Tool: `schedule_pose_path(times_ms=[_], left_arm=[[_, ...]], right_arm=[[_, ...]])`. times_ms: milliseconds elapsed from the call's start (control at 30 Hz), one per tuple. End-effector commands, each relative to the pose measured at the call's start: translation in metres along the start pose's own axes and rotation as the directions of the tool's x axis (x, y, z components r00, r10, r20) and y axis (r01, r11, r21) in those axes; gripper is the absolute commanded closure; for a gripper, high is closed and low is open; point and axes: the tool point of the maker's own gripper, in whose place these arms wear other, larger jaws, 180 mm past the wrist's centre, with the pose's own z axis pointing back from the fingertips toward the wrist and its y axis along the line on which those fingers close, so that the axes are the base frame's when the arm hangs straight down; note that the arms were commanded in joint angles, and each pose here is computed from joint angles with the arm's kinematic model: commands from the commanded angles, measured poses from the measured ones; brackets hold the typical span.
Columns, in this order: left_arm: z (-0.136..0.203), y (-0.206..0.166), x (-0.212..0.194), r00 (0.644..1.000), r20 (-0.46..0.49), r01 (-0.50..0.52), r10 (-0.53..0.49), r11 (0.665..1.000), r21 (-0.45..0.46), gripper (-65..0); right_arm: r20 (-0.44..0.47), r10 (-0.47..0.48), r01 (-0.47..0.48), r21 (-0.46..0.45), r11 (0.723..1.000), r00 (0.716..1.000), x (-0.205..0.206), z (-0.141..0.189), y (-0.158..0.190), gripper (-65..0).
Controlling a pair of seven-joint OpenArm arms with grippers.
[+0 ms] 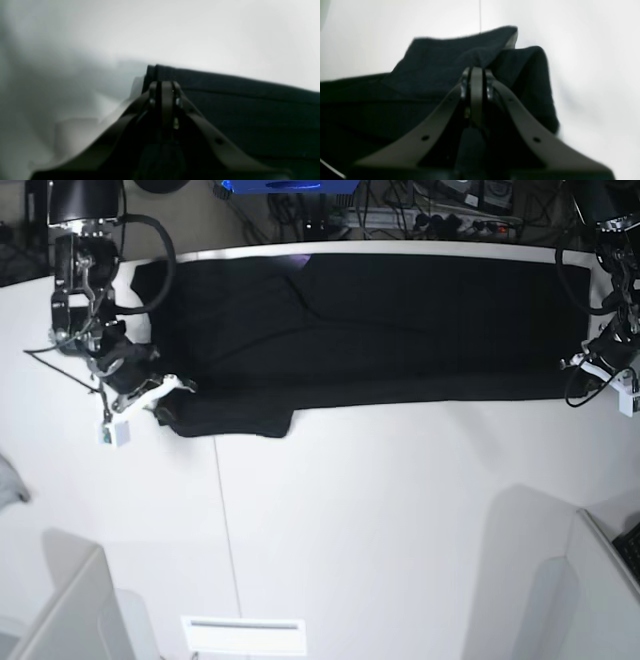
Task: Fold the T-shirt properly
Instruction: 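Fold the hem up over the shirt toward the collar with both grippers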
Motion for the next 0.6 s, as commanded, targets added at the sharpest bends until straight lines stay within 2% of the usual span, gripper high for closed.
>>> schedule_pose_path(times_ms=[0, 133, 300, 433, 567], left_arm=[[0.006, 0.004, 0.018, 0.999, 0.048, 0.019, -0.020, 1.000, 0.006, 0.0], [0.008, 0.002, 0.016, 0.998, 0.047, 0.030, -0.030, 1.000, 0.004, 0.0], [0.022, -0.014, 0.019, 0.993, 0.073, 0.093, -0.092, 0.996, -0.013, 0.0], [0.024, -0.014, 0.013, 0.993, 0.061, 0.101, -0.100, 0.995, -0.014, 0.0], [0.034, 0.006, 0.013, 0.995, 0.069, 0.076, -0.078, 0.997, 0.033, 0.0]], right_arm=[[0.077, 0.018, -0.017, -0.005, 1.000, 0.997, 0.023, 0.010, -0.002, 0.0], [0.095, 0.020, -0.018, -0.018, 1.000, 0.995, 0.023, 0.025, -0.005, 0.0], [0.060, 0.010, -0.008, -0.032, 0.999, 0.998, 0.008, 0.032, -0.010, 0.0], [0.029, 0.002, 0.000, -0.040, 0.999, 1.000, -0.006, 0.033, -0.014, 0.0], [0.013, 0.002, -0.002, -0.039, 0.999, 1.000, -0.015, 0.038, -0.012, 0.0]])
